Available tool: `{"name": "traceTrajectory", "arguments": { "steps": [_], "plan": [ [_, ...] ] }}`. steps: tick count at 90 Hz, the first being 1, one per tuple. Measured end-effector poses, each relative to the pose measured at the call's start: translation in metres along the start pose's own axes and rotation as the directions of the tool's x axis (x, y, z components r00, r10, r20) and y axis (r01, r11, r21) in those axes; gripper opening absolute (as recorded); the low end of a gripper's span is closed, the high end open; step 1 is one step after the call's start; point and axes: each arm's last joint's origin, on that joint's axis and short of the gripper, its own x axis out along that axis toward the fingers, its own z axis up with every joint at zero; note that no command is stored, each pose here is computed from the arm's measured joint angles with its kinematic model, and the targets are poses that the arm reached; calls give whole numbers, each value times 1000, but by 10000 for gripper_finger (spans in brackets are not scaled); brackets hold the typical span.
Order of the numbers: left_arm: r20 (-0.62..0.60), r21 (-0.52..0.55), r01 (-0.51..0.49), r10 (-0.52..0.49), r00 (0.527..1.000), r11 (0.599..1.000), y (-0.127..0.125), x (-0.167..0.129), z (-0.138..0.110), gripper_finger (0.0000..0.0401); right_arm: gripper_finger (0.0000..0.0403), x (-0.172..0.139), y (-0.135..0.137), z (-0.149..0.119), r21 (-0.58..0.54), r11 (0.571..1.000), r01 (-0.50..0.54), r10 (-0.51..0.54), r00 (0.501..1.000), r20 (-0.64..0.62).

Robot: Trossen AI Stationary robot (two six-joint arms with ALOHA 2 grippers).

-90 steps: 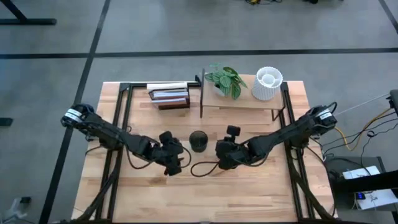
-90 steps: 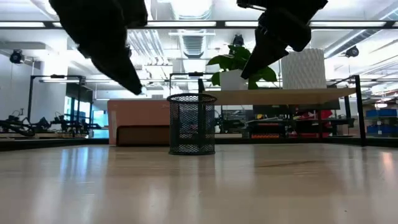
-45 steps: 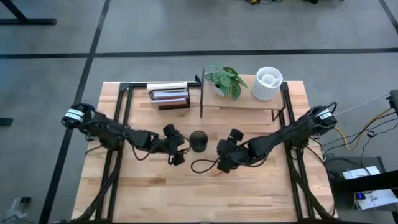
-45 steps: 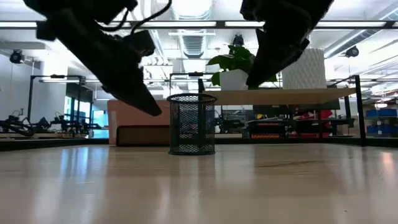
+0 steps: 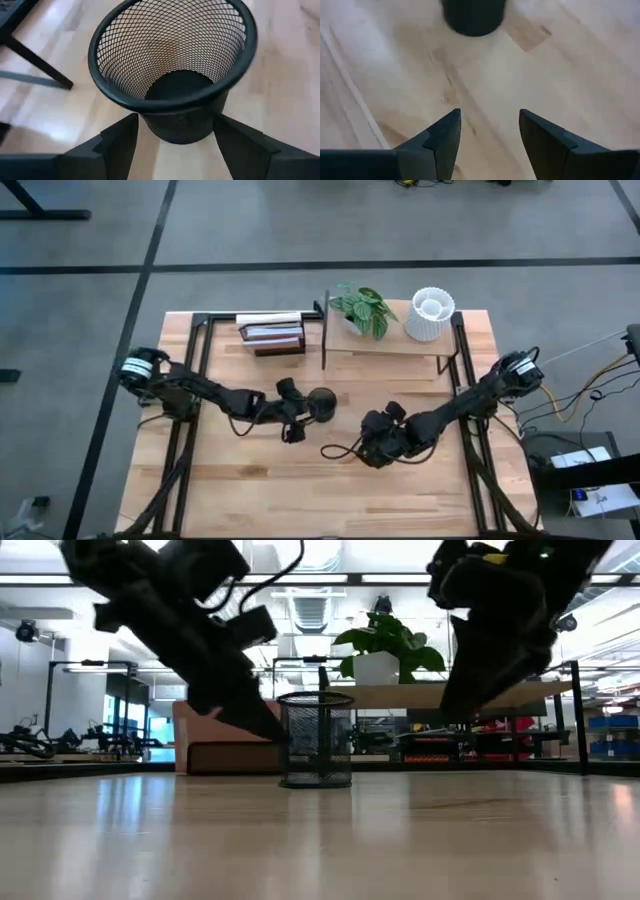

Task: Stock shelves
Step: Put the black pen organizer under the shelf

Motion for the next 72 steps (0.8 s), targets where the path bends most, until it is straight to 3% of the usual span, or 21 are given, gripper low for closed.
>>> {"name": "traceTrajectory", "arguments": {
  "steps": [45,72],
  "plan": [
    [27,7,-18,18,999,1000,19,53,31,222,204,0,-1,-4,59,997,51,-57,992,115],
    [71,-16,-20,21,997,1000,14,72,48,206,233,33,-8,-5,75,983,170,-177,980,92]
  ]
}}
